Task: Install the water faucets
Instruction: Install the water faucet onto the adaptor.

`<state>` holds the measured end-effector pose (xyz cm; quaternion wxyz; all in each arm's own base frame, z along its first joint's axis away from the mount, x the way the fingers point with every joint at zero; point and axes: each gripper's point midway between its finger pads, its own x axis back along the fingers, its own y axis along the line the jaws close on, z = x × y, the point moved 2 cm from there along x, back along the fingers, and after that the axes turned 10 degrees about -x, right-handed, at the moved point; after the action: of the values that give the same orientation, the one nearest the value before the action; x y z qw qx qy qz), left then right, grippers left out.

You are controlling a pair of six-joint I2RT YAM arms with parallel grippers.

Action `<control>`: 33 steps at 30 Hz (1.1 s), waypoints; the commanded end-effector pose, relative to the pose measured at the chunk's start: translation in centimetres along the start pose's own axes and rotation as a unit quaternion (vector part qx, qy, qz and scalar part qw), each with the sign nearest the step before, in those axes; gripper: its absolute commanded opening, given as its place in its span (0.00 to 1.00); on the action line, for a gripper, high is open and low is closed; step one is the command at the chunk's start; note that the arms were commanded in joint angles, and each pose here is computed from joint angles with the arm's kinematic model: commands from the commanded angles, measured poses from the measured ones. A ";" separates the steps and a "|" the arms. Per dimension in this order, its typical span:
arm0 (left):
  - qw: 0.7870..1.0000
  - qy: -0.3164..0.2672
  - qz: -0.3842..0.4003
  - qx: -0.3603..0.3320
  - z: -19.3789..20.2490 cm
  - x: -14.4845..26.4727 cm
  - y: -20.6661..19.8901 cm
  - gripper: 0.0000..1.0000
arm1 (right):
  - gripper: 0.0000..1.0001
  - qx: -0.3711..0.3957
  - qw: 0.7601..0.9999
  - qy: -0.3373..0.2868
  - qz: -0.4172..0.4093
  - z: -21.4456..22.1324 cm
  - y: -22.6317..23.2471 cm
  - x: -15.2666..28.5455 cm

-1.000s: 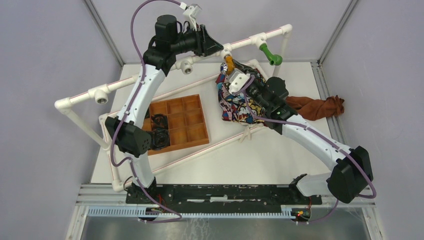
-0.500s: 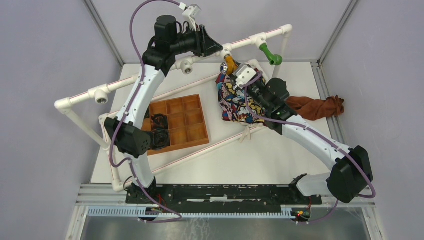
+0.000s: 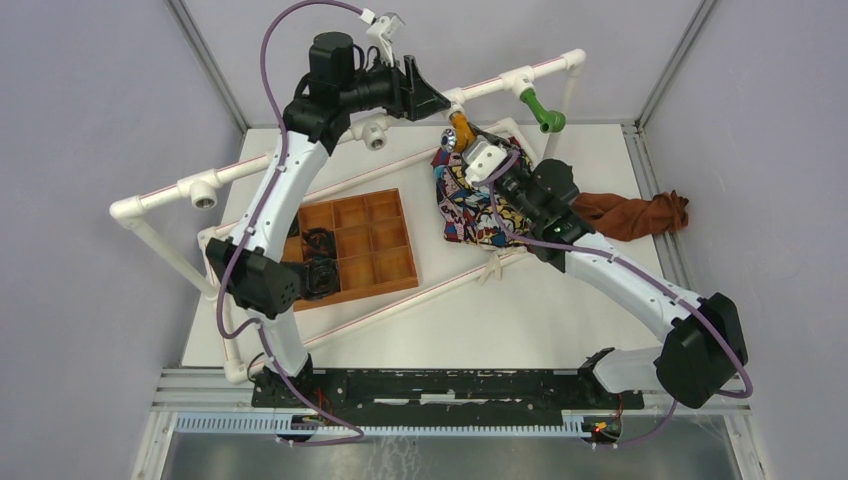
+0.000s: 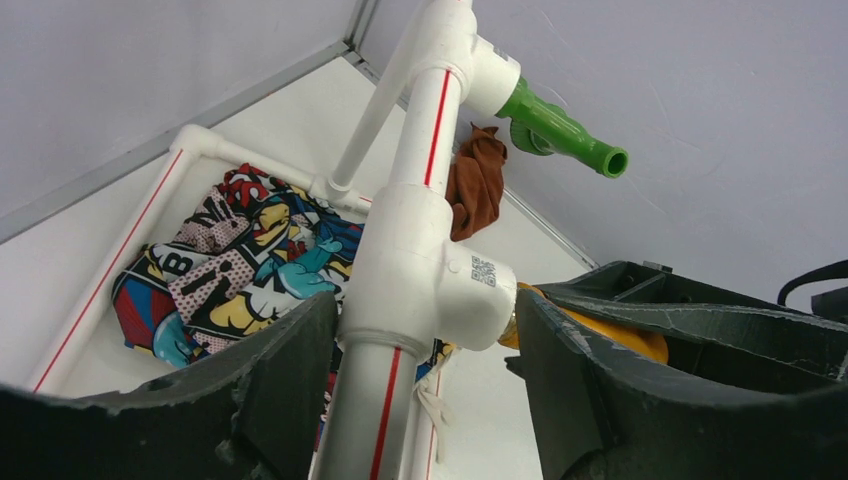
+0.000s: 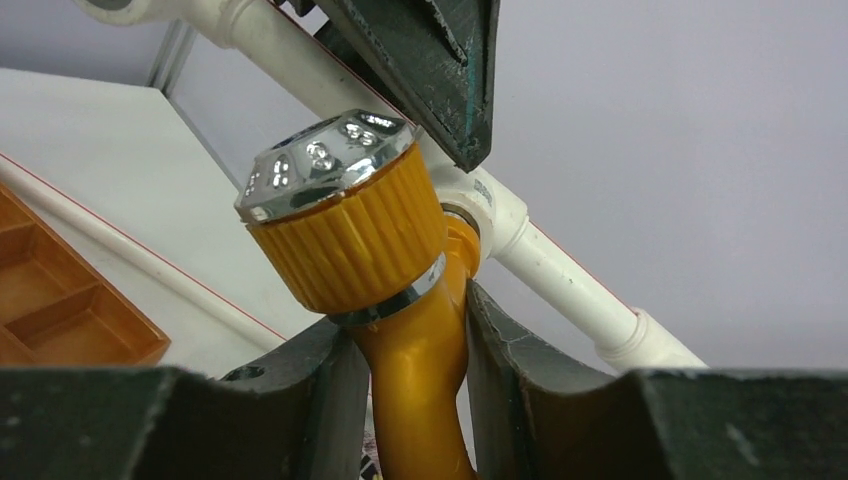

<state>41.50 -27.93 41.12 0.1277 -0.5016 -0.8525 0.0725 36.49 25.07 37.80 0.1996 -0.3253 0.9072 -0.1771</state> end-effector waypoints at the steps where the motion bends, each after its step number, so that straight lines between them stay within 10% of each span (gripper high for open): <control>1: 0.997 0.061 0.029 0.034 2.6 0.6 -2.4 0.77 | 0.00 0.090 0.995 -0.042 0.017 -3.1 -1.8 0.3; 17: 0.998 0.048 0.012 0.033 1.5 1.1 -2.4 0.92 | 0.00 0.376 0.925 0.040 0.028 -2.0 -0.9 1.1; 33: 0.998 0.048 0.010 0.034 1.3 1.1 -2.5 0.93 | 0.00 0.590 0.801 0.079 0.066 -1.8 -0.1 2.3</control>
<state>39.55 -28.44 40.66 0.1636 -0.5102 -0.8410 0.0745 34.66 23.81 38.73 0.2857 -0.1116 0.7289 -0.6121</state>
